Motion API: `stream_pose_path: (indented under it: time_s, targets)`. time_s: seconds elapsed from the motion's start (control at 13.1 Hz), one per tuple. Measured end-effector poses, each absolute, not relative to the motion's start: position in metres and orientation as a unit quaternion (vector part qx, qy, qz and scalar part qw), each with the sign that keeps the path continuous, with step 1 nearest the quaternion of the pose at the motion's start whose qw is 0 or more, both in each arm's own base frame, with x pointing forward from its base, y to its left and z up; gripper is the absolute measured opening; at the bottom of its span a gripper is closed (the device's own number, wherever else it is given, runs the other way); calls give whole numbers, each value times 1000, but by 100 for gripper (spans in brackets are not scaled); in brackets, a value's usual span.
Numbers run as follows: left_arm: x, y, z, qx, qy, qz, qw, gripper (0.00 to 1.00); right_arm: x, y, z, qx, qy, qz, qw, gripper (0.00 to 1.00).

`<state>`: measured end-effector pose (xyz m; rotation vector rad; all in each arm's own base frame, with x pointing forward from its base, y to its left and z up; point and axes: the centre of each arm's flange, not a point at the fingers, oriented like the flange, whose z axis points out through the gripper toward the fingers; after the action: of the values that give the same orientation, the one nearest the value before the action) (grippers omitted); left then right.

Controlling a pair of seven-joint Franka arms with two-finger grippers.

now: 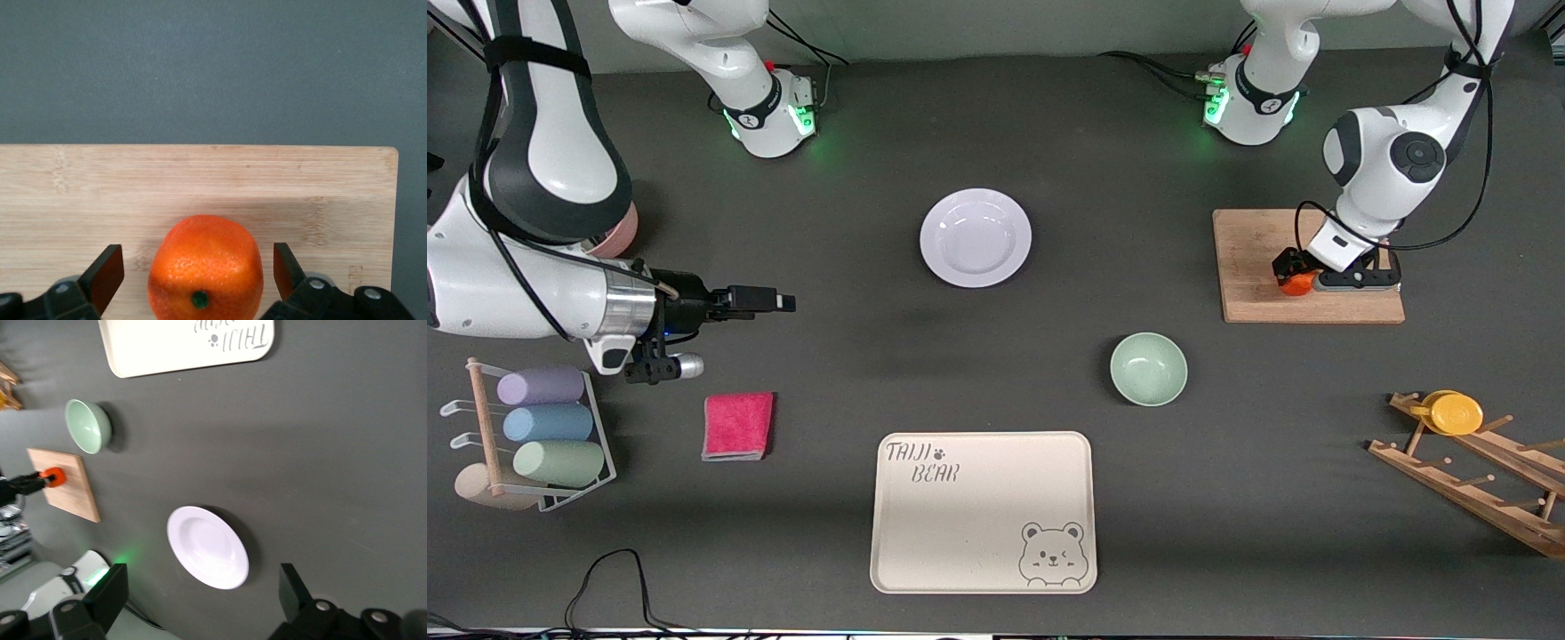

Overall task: Place orange and plate with both arms
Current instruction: 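Lift the orange with the left gripper while the right gripper reaches the plate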

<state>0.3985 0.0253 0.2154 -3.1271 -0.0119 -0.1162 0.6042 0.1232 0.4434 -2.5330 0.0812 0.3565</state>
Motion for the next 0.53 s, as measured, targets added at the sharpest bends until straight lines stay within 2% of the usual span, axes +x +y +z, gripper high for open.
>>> stream_pose_path:
  time_s: [0.23,0.53]
  targets:
    - [397,26,210,-1000,-5,-30,6,100,609,133,409,-922,53,156,352,100]
    - [395,26,206,-1000,-7,-25,6,96,606,126,360,-910,45,167,377,100]
